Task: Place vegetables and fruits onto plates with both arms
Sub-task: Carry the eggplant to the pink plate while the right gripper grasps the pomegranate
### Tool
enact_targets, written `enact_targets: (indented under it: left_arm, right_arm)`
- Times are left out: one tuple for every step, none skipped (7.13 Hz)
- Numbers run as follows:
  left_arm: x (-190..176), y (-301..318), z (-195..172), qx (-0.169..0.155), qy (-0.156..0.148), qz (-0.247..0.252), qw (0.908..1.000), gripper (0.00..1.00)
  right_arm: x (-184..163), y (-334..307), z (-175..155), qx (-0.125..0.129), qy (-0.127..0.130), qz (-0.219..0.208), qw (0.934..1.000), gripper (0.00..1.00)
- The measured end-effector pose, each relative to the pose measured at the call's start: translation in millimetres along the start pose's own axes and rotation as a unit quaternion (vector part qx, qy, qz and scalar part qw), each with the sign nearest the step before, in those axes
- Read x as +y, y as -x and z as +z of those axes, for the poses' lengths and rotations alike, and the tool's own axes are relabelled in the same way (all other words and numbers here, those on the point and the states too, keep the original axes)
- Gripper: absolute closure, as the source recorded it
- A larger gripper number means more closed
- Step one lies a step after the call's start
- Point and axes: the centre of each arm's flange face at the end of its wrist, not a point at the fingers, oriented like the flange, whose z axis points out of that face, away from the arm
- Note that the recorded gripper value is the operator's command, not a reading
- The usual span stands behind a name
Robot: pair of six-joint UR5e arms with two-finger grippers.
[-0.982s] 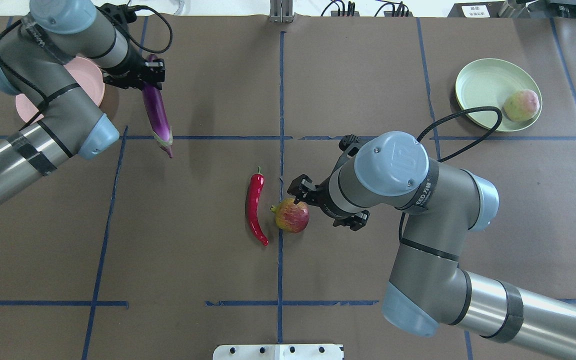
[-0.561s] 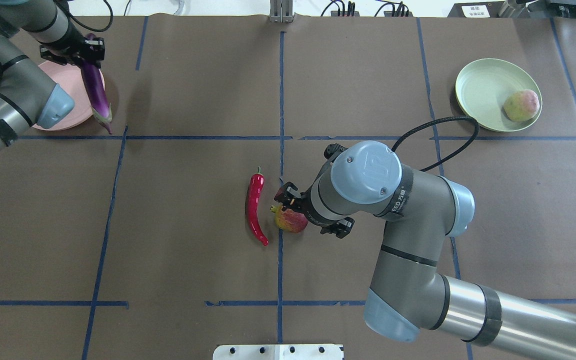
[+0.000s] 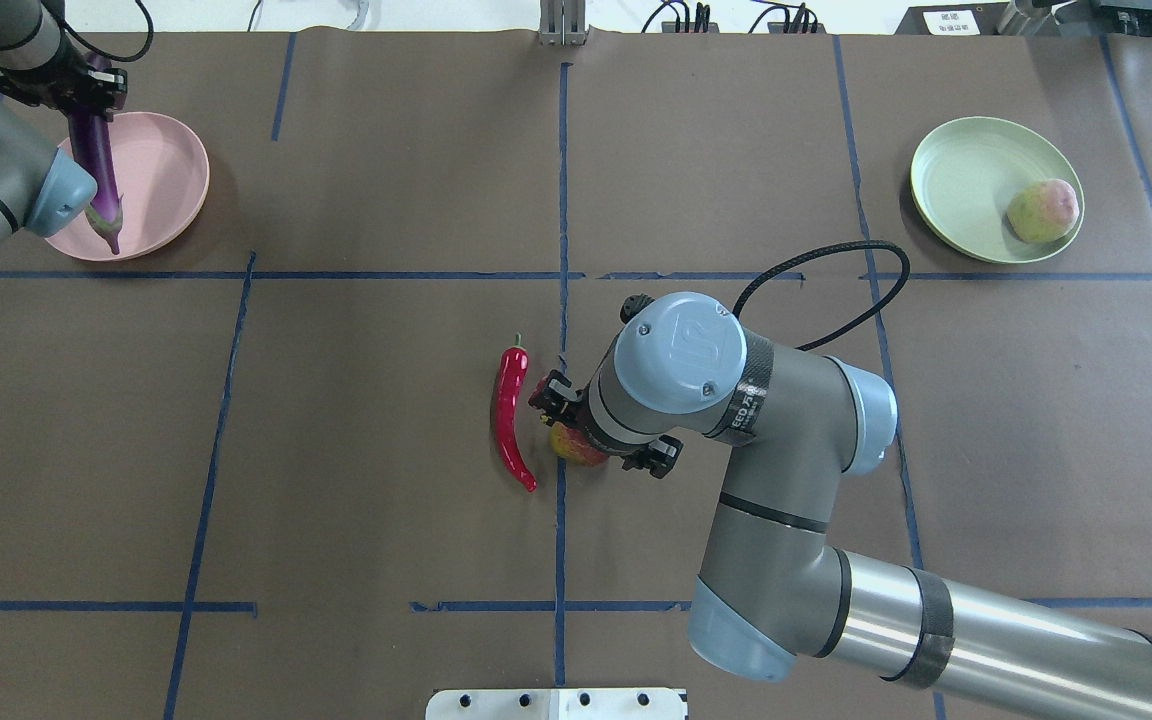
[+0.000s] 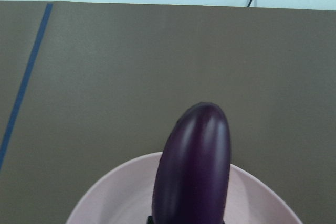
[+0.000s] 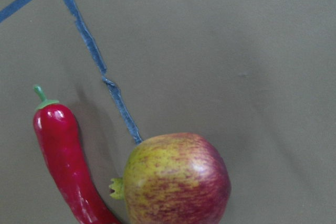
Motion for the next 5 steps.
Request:
enact_targets:
  left_arm:
    - [-1.3, 3.5, 0.7, 0.000, -0.002, 0.003, 1.0000, 0.00]
    - [-2.6, 4.8, -0.3, 0.002, -0.005, 0.005, 1.0000, 0.00]
    - [-3.1, 4.0, -1.8, 0.004, -0.008, 0.005, 0.9999, 0.00]
    - [-3.5, 3.1, -3.6, 0.006, -0.009, 0.006, 0.9999, 0.00]
    - [-3.9, 1.4, -6.5, 0.008, -0.012, 0.006, 0.9999, 0.00]
  right_arm:
    - [1.0, 3.0, 2.0, 0.003, -0.002, 0.000, 1.0000, 0.00]
    - [0.6, 9.8, 7.0, 0.005, -0.007, 0.001, 1.0000, 0.00]
    - [-0.4, 17.2, 13.9, 0.007, -0.014, 0.001, 0.9999, 0.00]
    - [-2.4, 20.8, 20.1, 0.010, -0.020, 0.001, 0.9997, 0.00]
    - [-4.5, 21.5, 26.3, 0.015, -0.027, 0.002, 0.9995, 0.00]
